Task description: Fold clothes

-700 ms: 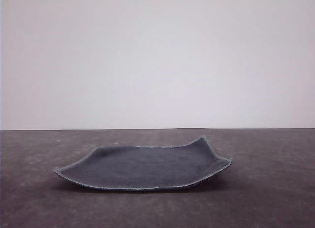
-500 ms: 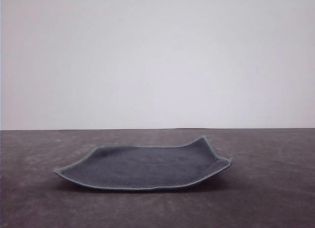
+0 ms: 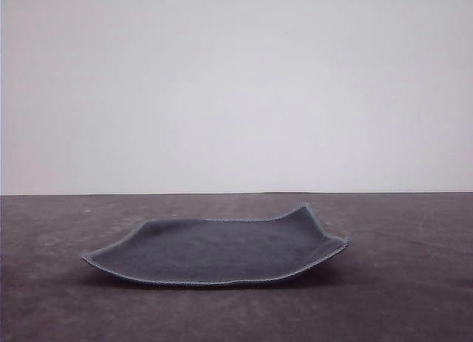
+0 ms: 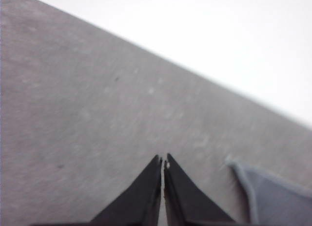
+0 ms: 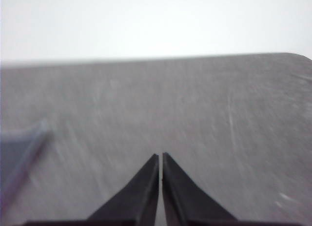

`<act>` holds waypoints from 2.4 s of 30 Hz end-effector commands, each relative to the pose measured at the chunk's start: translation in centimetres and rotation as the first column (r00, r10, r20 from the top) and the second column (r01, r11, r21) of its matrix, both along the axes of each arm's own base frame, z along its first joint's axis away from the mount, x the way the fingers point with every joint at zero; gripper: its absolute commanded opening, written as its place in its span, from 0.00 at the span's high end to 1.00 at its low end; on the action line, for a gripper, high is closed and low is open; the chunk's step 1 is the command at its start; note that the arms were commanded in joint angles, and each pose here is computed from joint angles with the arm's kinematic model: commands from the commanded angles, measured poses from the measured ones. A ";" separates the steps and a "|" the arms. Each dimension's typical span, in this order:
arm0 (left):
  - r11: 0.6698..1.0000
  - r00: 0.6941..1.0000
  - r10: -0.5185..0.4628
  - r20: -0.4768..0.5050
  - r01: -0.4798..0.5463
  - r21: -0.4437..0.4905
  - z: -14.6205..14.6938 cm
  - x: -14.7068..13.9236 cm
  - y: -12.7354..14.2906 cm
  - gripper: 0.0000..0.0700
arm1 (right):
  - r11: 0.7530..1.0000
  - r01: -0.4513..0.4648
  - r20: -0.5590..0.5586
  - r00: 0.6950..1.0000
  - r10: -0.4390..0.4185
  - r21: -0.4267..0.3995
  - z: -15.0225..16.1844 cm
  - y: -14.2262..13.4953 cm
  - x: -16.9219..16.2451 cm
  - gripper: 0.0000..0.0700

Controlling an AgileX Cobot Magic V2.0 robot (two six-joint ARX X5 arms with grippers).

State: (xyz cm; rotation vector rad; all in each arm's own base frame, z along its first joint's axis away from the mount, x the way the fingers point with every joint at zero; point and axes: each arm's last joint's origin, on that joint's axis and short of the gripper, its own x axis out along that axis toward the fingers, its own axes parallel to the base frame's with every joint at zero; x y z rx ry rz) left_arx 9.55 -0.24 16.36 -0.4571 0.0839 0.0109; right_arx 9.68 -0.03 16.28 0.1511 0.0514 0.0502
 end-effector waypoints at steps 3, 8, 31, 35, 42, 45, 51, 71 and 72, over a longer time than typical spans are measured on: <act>0.994 0.996 -0.003 0.085 0.012 -0.109 1.5 -0.2 0.0 1.00 | 0.980 -0.021 0.125 0.992 -0.004 0.198 1.6 0.0 -0.1 0.98; 0.998 0.987 -0.010 0.161 0.020 -0.058 5.0 -1.2 0.0 1.00 | 0.972 -0.051 0.153 0.988 0.015 0.229 4.6 0.1 -1.0 0.99; 0.942 0.837 -0.247 -0.487 0.325 0.080 13.1 1.8 -1.1 1.00 | 0.942 -0.280 -0.358 0.873 0.330 0.185 10.0 1.3 0.2 0.99; 0.887 0.794 -0.323 -0.515 0.444 0.127 12.8 2.4 -2.2 1.00 | 0.917 -0.359 -0.399 0.825 0.399 0.175 9.6 2.2 0.8 0.99; 0.750 0.753 -0.441 -0.489 0.608 0.261 13.1 2.3 -3.8 1.00 | 0.869 -0.485 -0.390 0.785 0.481 0.097 9.6 3.4 1.1 0.99; 0.747 0.750 -0.445 -0.489 0.612 0.259 13.1 2.3 -3.9 1.00 | 0.863 -0.498 -0.375 0.787 0.489 0.080 9.8 3.5 1.1 0.99; 0.764 0.753 -0.446 -0.484 0.602 0.232 13.1 2.3 -3.9 0.48 | 0.863 -0.499 -0.360 0.793 0.491 0.076 9.9 3.5 1.2 0.42; 0.831 0.714 -0.470 -0.519 0.556 0.013 12.2 5.2 -4.6 0.32 | 0.855 -0.345 -0.522 0.682 0.512 0.387 8.5 4.4 4.5 0.36; 0.830 0.719 -0.477 -0.506 0.558 0.011 12.2 5.7 -4.7 0.32 | 0.851 -0.345 -0.532 0.669 0.519 0.397 8.3 4.5 5.0 0.36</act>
